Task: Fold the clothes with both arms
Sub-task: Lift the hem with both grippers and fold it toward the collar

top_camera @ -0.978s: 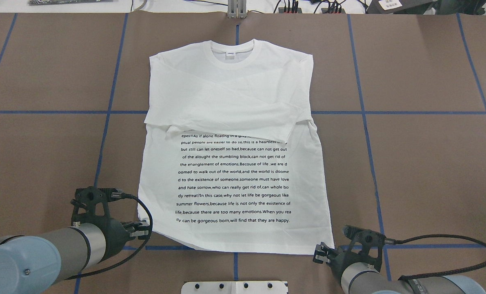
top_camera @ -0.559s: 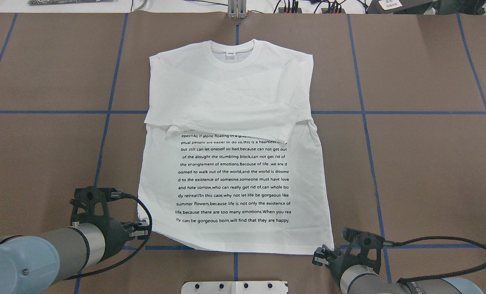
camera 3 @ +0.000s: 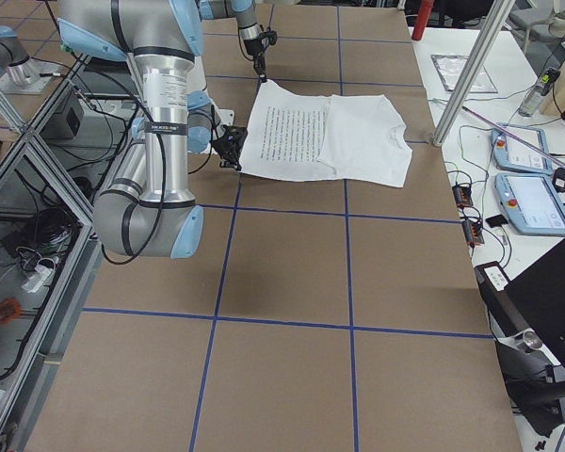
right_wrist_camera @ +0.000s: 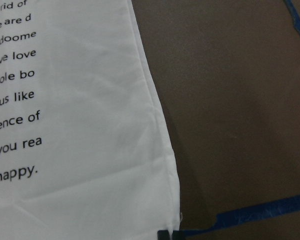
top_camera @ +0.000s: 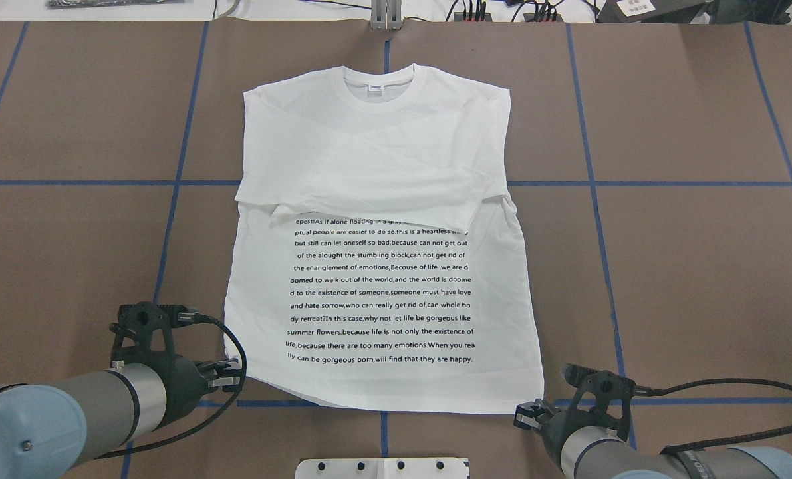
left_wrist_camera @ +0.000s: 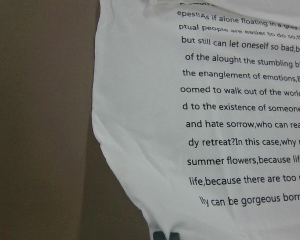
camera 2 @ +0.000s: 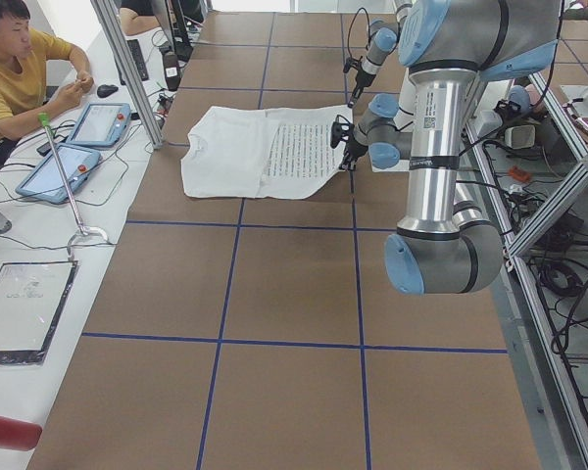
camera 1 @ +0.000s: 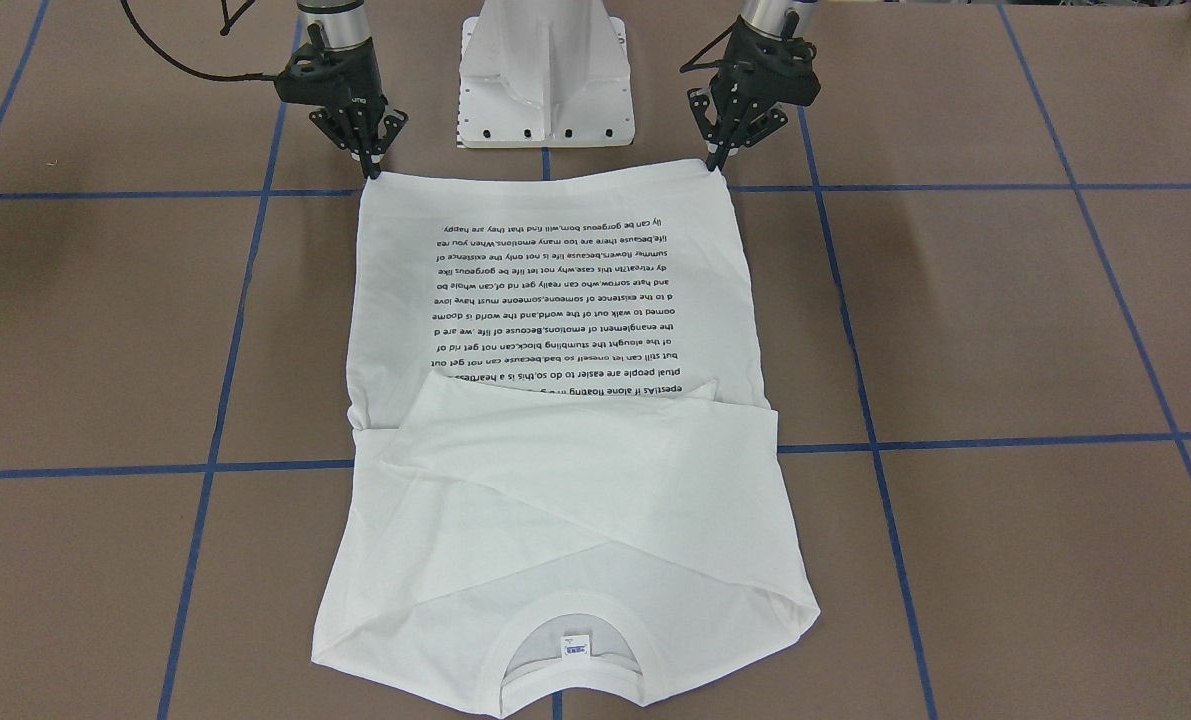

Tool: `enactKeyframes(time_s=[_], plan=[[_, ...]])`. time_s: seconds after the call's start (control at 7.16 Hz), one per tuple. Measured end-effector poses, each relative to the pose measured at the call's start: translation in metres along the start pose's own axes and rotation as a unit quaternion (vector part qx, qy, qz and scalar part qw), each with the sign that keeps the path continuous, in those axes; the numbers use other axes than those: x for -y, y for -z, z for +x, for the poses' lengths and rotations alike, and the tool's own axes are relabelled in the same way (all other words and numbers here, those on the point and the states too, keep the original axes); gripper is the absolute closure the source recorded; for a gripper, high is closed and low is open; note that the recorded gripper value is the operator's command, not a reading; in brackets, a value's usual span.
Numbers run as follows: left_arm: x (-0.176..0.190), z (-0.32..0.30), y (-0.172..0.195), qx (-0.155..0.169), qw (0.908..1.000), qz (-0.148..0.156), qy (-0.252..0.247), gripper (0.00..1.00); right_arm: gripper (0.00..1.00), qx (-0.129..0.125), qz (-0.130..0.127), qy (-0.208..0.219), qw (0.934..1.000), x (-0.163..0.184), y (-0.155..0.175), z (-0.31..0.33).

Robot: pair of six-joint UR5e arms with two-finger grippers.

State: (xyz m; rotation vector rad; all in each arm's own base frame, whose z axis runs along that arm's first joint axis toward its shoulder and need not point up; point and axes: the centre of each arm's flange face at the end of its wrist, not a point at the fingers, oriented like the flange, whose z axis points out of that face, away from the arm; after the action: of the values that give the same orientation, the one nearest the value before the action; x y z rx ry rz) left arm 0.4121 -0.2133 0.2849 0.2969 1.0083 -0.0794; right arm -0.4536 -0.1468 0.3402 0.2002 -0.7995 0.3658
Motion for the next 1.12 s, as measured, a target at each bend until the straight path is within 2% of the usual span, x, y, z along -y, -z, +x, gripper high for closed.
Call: enactKeyframes(time_s=[0.14, 0.42, 0.56, 0.7, 0.84, 0.98, 1.12], plan=[[0.004, 0.008, 0.032, -0.007, 0.9998, -0.015, -0.013, 1.00, 1.00, -0.012, -0.018, -0.002, 0.9998, 0.015, 0.042, -0.003], [0.015, 0.021, 0.128, -0.028, 0.9975, -0.063, -0.017, 1.00, 1.00, -0.031, -0.066, -0.004, 0.9973, 0.045, 0.146, 0.003], [0.024, 0.020, 0.165, -0.037, 0.9964, -0.075, -0.012, 1.00, 1.00, -0.031, -0.088, -0.012, 0.9956, 0.057, 0.178, 0.004], [0.031, 0.021, 0.182, -0.040, 0.9956, -0.084, -0.010, 1.00, 1.00, -0.028, -0.098, -0.024, 0.9945, 0.069, 0.194, 0.002], [0.038, 0.027, 0.179, -0.039, 0.9956, -0.083, -0.021, 1.00, 1.00, -0.023, -0.093, -0.029, 0.9950, 0.083, 0.200, 0.000], [0.055, 0.038, 0.161, -0.031, 0.9964, -0.069, -0.039, 1.00, 1.00, -0.017, -0.077, -0.027, 0.9965, 0.101, 0.200, -0.007], [0.089, 0.046, 0.137, -0.010, 0.9975, -0.037, -0.058, 1.00, 1.00, -0.014, -0.055, -0.026, 0.9981, 0.127, 0.192, -0.023]])
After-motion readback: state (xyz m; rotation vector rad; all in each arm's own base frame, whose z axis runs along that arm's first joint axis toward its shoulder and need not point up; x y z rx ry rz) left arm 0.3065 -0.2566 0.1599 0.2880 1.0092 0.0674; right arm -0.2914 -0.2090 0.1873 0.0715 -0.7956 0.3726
